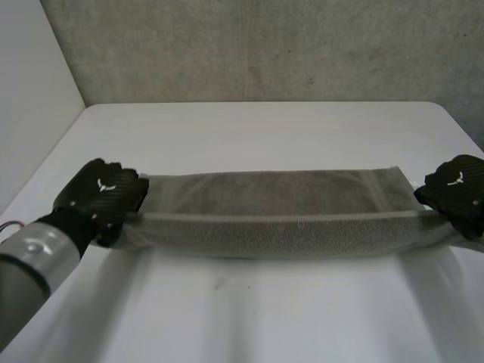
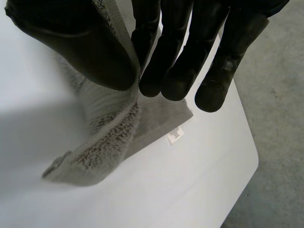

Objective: Fold the towel.

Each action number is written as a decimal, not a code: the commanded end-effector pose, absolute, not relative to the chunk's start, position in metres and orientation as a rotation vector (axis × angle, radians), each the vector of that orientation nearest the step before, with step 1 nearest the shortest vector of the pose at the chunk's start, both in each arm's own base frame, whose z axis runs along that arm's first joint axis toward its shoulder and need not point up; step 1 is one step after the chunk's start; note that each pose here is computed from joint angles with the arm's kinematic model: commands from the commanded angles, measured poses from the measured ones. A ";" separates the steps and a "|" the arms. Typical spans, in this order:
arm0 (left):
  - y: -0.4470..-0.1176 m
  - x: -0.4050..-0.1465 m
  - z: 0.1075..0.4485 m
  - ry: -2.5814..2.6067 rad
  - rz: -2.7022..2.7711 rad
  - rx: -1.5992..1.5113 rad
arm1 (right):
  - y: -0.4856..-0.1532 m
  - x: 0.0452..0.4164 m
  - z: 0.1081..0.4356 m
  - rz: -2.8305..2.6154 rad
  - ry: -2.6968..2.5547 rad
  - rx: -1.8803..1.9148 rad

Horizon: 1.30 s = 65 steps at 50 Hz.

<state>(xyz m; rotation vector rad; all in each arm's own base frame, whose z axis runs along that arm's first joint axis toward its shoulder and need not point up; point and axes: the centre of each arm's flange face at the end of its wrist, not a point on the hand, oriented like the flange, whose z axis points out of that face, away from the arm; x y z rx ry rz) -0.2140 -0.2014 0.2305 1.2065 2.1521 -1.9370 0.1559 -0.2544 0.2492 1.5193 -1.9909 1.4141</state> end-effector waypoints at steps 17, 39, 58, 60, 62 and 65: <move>-0.378 -0.278 0.175 2.065 -1.989 1.146 | -0.416 0.218 0.163 1.725 -1.750 1.331; -0.402 -0.285 0.156 2.076 -1.927 1.057 | -0.449 0.237 0.184 1.856 -1.600 1.219; -0.338 -0.265 0.209 2.124 -2.022 0.928 | -0.364 0.187 0.196 1.676 -2.170 1.083; -0.332 -0.264 0.207 2.137 -2.032 0.915 | -0.360 0.180 0.189 1.624 -2.222 1.083; -0.328 -0.262 0.206 2.146 -2.041 0.903 | -0.355 0.175 0.181 1.581 -2.271 1.096; -0.318 -0.263 0.200 2.157 -2.050 0.909 | -0.351 0.168 0.168 1.535 -2.324 1.098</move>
